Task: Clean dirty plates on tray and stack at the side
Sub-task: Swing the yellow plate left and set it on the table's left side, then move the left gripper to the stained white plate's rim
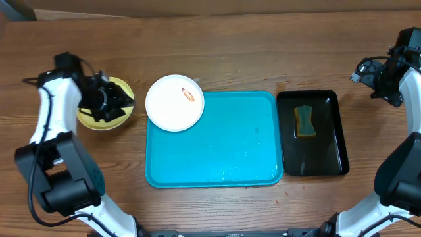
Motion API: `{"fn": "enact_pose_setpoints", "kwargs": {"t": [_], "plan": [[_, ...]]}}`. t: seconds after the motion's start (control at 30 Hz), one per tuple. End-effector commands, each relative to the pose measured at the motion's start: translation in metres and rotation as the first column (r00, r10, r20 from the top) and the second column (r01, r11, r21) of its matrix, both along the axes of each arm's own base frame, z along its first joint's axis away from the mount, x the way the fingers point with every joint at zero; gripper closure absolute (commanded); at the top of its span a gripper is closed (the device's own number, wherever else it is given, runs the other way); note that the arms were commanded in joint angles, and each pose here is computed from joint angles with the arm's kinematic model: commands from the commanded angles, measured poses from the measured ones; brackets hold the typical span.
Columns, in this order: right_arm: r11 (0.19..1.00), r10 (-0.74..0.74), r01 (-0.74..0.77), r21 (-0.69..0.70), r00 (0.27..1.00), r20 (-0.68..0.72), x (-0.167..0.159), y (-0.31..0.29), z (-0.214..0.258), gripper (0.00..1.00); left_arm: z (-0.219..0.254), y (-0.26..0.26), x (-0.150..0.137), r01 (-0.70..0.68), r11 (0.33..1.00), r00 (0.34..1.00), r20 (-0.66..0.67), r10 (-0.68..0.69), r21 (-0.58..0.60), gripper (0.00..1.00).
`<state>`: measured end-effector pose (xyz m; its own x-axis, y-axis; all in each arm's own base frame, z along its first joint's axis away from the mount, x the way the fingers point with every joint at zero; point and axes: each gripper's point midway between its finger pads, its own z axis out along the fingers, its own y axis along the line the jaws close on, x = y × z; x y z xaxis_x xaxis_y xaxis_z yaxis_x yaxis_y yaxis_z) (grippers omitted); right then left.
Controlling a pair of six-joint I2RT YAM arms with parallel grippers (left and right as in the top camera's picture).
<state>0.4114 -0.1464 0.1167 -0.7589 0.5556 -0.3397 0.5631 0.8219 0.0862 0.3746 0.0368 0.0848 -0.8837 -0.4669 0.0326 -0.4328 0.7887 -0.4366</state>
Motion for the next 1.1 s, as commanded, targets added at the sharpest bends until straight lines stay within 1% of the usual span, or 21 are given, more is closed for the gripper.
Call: {"fn": "enact_pose_setpoints", "kwargs": {"t": [0.0,0.1,0.2,0.43,0.53,0.7,0.87,1.07], "plan": [[1.000,-0.003,0.003,-0.006,1.000,0.014,0.001,0.000,0.005,0.00,-0.009,-0.010,-0.004,0.061,0.987,0.997,-0.058,-0.053,0.146,0.52],[1.000,-0.003,0.003,-0.006,1.000,0.014,0.001,0.000,0.005,0.00,-0.013,-0.020,-0.004,0.050,0.973,0.996,-0.088,-0.031,0.225,0.53],[1.000,-0.003,0.003,-0.006,1.000,0.014,0.001,0.000,0.005,0.00,-0.014,-0.030,0.000,0.047,0.966,0.996,-0.087,-0.026,0.255,0.55],[1.000,-0.003,0.003,-0.006,1.000,0.014,0.001,0.000,0.005,0.00,-0.019,-0.047,0.011,0.075,0.943,0.997,-0.045,-0.064,0.325,0.60],[1.000,-0.003,0.003,-0.006,1.000,0.014,0.001,0.000,0.005,0.00,-0.024,-0.045,0.010,0.067,0.928,0.997,-0.047,-0.053,0.366,0.59],[1.000,-0.003,0.003,-0.006,1.000,0.014,0.001,0.000,0.005,0.00,-0.026,-0.041,0.011,0.046,0.926,0.999,-0.044,-0.032,0.374,0.59],[1.000,-0.003,0.003,-0.006,1.000,0.014,0.001,0.000,0.005,0.00,-0.026,-0.031,0.012,0.023,0.912,0.999,-0.042,-0.006,0.409,0.60],[1.000,-0.003,0.003,-0.006,1.000,0.014,0.001,0.000,0.005,0.00,-0.035,-0.032,0.010,0.004,0.914,0.999,-0.040,0.014,0.406,0.62]]}}
